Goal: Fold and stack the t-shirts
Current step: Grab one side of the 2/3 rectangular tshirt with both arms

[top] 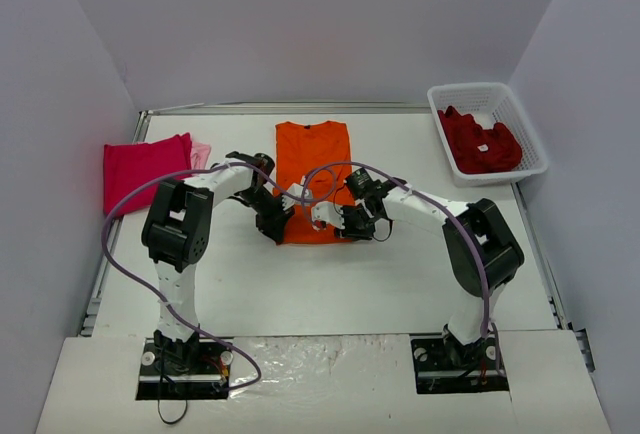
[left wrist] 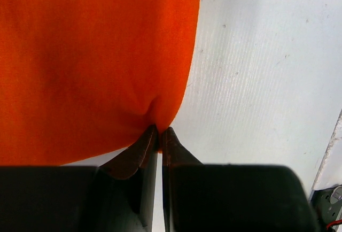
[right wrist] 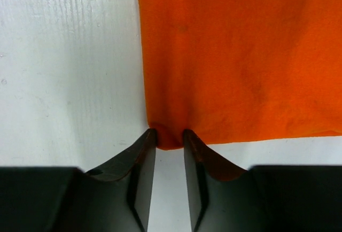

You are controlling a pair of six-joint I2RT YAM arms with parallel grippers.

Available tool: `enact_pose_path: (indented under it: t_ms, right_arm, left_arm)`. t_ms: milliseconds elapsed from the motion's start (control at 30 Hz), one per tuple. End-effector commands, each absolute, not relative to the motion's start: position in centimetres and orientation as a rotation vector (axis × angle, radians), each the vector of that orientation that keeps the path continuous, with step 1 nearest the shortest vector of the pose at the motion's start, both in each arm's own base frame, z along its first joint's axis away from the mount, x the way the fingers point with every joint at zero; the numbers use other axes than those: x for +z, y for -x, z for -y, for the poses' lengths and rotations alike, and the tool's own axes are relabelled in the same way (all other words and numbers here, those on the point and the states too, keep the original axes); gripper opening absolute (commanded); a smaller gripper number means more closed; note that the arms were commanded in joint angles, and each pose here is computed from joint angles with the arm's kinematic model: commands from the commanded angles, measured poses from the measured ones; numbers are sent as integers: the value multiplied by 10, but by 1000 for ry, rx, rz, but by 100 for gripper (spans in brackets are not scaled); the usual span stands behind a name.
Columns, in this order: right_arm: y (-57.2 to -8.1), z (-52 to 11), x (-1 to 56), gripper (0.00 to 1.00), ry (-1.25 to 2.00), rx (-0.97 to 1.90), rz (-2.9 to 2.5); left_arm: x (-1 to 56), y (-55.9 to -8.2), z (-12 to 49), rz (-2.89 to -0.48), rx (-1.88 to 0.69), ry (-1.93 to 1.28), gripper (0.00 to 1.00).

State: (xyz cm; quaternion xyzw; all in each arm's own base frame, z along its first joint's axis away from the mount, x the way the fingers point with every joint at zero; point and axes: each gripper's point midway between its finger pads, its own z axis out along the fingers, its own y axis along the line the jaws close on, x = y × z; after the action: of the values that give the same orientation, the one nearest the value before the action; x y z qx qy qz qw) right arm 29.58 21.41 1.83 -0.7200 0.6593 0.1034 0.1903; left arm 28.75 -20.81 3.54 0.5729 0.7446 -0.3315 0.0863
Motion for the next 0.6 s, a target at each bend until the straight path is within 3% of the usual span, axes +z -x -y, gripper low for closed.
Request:
enact_pose_path:
  t_ms: [0, 567]
  right_arm:
    - [-297, -212, 16, 22, 2024, 301, -1886]
    - [-297, -210, 21, 0, 1993, 282, -1917]
  left_arm:
    - [49, -289, 209, -2187, -1000, -1722, 2]
    - [52, -286, 208, -2206, -990, -1706, 2]
